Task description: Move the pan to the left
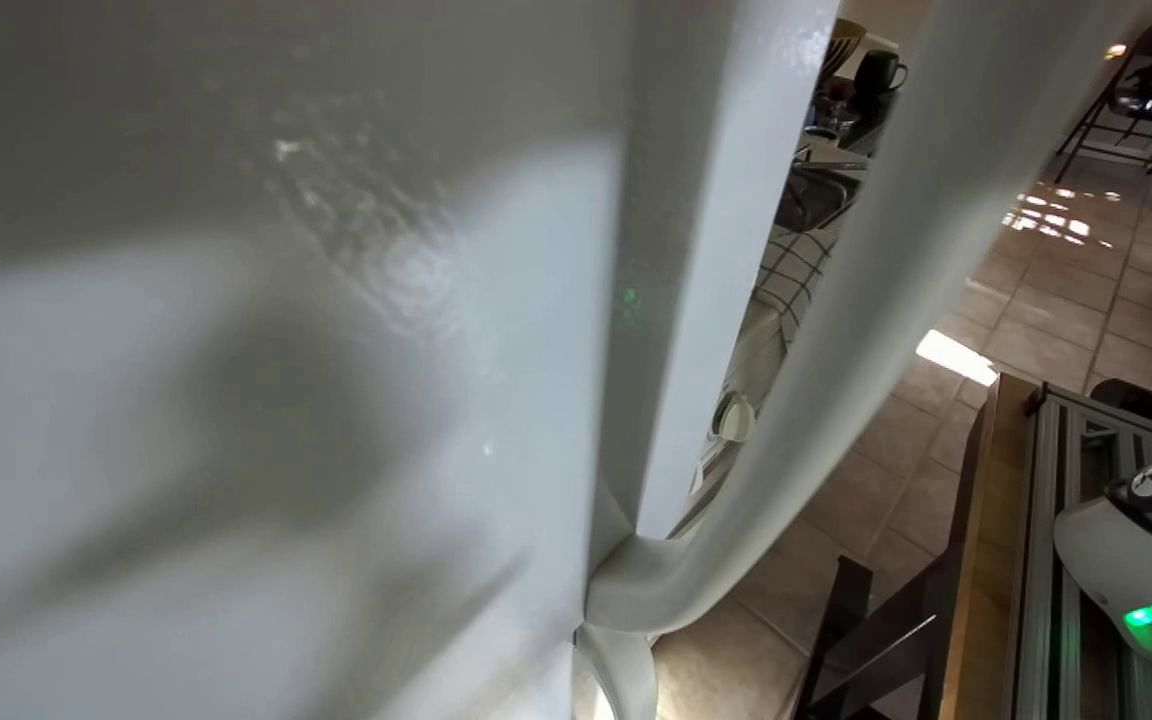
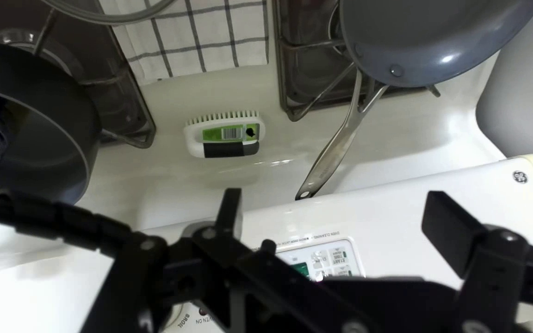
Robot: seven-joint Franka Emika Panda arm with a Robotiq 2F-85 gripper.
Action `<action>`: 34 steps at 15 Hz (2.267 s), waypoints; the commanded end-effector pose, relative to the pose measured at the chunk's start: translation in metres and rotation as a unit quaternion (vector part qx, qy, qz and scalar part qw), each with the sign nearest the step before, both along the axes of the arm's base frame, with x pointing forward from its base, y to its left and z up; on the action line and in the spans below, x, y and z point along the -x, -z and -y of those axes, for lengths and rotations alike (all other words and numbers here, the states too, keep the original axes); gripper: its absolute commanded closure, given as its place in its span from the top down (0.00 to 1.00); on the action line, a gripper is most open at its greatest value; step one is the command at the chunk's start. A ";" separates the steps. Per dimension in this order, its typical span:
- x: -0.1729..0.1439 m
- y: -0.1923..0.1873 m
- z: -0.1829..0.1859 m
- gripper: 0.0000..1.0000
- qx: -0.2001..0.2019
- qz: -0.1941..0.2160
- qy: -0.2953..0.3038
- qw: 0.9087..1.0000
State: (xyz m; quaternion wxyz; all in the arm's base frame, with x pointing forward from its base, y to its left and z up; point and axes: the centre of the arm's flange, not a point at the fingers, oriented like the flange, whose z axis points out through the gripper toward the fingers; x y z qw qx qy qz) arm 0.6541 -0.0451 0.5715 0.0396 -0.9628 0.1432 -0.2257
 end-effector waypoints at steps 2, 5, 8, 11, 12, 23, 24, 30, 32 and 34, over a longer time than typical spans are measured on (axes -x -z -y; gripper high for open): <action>0.001 -0.004 0.000 1.00 0.000 0.003 0.000 1.000; 0.004 -0.011 0.000 1.00 0.000 0.009 0.000 1.000; -0.011 -0.006 -0.001 1.00 -0.041 -0.004 0.076 0.996; -0.032 0.020 -0.008 1.00 -0.069 -0.015 0.148 0.986; -0.040 0.029 -0.011 1.00 -0.073 -0.017 0.174 0.982; -0.115 0.121 -0.048 1.00 -0.094 -0.063 0.246 0.963; -0.091 0.121 -0.054 1.00 -0.103 -0.058 0.237 0.964; -0.108 0.131 -0.049 1.00 -0.101 -0.049 0.254 0.961; -0.117 0.139 -0.051 1.00 -0.108 -0.053 0.259 0.959; -0.122 0.145 -0.056 1.00 -0.106 -0.057 0.256 0.959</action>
